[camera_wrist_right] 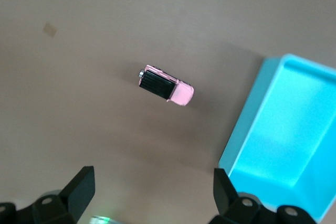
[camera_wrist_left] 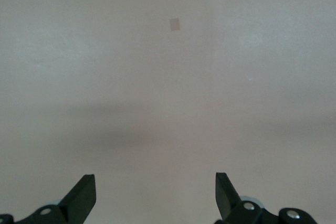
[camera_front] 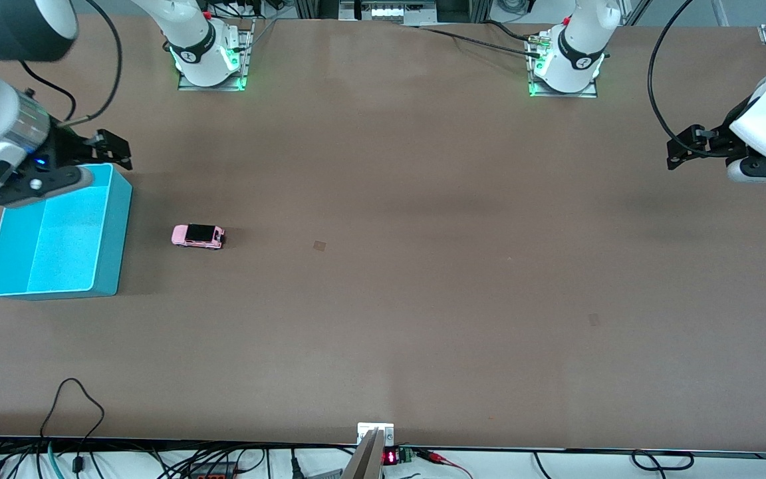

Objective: Wind and store pink jeep toy
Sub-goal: 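Reach the right gripper down and grasp the pink jeep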

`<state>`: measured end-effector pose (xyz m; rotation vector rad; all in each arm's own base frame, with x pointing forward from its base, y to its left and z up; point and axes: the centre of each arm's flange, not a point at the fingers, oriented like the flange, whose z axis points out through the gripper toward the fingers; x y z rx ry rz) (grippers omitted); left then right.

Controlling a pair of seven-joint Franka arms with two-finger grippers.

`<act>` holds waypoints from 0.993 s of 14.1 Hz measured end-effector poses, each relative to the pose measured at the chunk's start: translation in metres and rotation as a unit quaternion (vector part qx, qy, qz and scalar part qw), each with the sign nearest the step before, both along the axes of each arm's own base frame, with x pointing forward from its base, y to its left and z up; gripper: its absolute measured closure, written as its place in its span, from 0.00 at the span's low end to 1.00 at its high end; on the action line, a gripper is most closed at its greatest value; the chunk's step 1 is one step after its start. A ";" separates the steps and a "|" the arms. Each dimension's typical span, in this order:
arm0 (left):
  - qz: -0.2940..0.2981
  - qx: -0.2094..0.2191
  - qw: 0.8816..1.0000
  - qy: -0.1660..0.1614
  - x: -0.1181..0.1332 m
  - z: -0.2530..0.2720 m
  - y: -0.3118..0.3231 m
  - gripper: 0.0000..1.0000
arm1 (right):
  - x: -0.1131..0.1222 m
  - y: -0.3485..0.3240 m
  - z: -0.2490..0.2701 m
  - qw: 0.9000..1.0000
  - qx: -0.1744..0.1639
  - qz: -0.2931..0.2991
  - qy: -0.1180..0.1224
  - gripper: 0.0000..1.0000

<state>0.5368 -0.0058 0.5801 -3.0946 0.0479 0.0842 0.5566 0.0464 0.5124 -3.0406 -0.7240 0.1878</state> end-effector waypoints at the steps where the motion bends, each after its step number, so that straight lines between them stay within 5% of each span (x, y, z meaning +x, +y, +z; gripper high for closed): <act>1: 0.000 0.000 1.000 0.000 0.000 0.000 0.000 0.00 | 0.000 0.000 -0.016 0.999 0.006 0.047 0.000 0.00; 5: 0.000 0.000 1.000 0.000 0.000 0.000 0.000 0.00 | -0.004 -0.001 -0.091 0.973 0.026 0.230 -0.007 0.00; 11: 0.000 0.000 1.000 0.000 0.000 0.000 0.000 0.00 | -0.010 -0.001 -0.206 0.898 0.039 0.436 -0.030 0.00; 14: 0.000 0.000 1.000 0.001 0.000 0.000 0.000 0.00 | -0.013 -0.001 -0.248 0.890 0.043 0.453 -0.024 0.00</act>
